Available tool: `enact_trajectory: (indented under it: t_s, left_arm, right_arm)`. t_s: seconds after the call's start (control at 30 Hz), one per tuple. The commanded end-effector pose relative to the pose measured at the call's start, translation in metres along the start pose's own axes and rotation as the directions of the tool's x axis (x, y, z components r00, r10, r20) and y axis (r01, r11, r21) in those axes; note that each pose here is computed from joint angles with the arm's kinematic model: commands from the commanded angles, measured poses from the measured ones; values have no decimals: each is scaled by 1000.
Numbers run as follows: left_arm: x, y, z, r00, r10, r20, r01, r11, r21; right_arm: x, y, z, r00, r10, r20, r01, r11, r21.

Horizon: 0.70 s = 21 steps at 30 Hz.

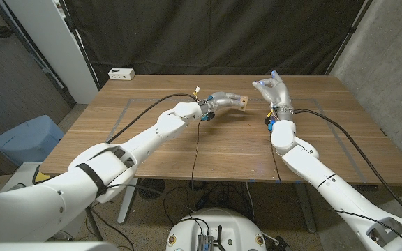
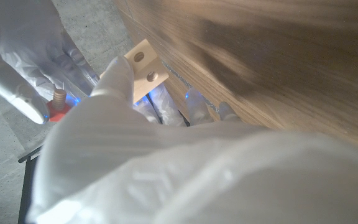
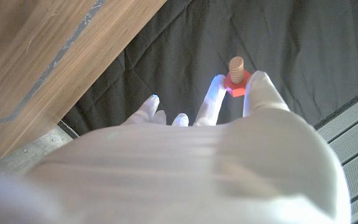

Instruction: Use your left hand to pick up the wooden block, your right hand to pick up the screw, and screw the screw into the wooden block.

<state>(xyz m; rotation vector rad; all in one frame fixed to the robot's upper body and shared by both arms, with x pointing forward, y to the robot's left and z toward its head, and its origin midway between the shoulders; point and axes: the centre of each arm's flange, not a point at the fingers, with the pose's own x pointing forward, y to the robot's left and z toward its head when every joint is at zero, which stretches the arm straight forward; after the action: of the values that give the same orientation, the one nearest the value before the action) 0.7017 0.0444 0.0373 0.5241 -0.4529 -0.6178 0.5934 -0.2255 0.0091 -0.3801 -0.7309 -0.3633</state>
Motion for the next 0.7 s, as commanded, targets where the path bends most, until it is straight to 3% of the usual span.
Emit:
enact_trajectory:
  t_s: [0.03, 0.7]
  left_arm:
    - [2, -3, 2, 1000, -5, 2, 5, 1000, -3]
    - [8, -8, 7, 1000, -11, 11, 11, 999, -33]
  right_arm:
    - [-3, 13, 2, 998, -58, -8, 58, 997, 42]
    - [-7, 34, 2, 990, -141, 4, 140, 989, 52]
